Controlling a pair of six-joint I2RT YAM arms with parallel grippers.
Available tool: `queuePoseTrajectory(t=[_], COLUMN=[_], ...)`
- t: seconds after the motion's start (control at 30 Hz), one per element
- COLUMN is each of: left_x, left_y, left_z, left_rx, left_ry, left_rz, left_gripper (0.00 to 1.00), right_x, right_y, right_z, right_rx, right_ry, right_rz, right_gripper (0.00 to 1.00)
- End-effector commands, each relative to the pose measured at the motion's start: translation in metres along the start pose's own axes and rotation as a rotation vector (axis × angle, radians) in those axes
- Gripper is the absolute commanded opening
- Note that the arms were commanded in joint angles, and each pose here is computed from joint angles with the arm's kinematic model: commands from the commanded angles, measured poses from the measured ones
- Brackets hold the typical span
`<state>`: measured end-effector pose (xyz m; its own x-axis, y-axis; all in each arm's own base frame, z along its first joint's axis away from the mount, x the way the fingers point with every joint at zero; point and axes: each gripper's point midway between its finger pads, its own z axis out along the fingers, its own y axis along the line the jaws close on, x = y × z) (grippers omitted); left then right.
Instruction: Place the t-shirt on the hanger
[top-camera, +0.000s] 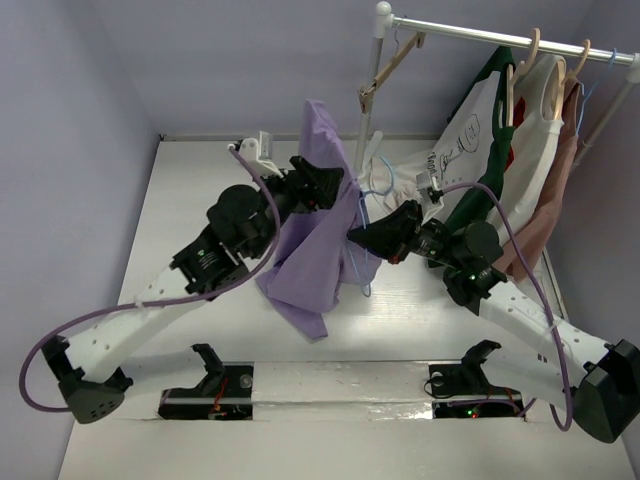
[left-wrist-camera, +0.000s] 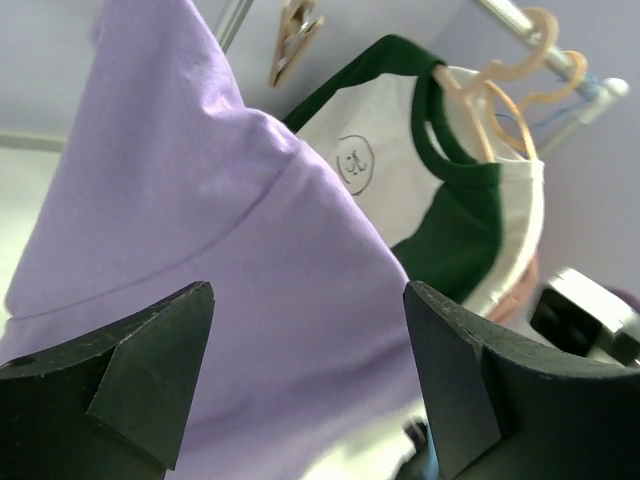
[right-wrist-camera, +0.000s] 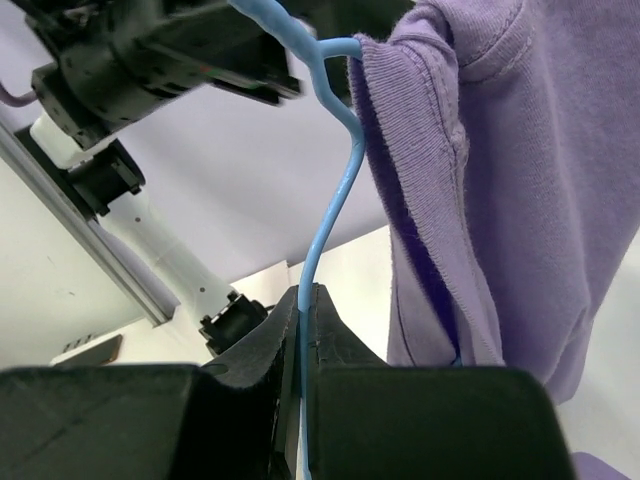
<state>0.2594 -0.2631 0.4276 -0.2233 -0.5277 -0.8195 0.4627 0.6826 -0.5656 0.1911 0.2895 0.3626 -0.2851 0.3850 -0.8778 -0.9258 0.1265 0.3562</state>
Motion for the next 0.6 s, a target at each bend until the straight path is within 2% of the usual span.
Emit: queuePoseTrajectory(t=[0.0,0.1,0.23,0.33,0.5,0.57], left_x=[-0.021,-0.018,0.004,0.023,0.031,0.034], left_y=[-0.014,-0.033,-0.04,-0.036,-0.031,-0.031], left_z=[0.022,0.029,0.041,0.046,0.041,0.041], left_rx=[0.022,0.115,0.159,0.162,0.189,0.197], left_ry=[-0.102,-0.091,-0.036,-0.007,-0.03,-0.023], left_rz=[-0.116,-0.15,-0.16,-0.179,-0.214,-0.213], left_gripper=[0.74,0.75,0.72,0.69,0.67,0.59], right_x=[-0.021,-0.017,-0.013,-0.009,-0.004,-0.001], right_y=[0.014,0.013,0.011,0.006,-0.003,-0.007], right_z=[-0.002,-0.004,-0.004,-0.003,-0.002,0.0], right_rx=[-0.038,-0.034,-0.027,-0.015,0.015,0.02], right_ry=[-0.077,-0.064,-0.052,-0.041,-0.034,-0.027], right_rz=[-0.095,-0.095,-0.088,-0.081,-0.073,-0.063], right_gripper=[0.0,0.0,0.0,0.0,0.0,0.0])
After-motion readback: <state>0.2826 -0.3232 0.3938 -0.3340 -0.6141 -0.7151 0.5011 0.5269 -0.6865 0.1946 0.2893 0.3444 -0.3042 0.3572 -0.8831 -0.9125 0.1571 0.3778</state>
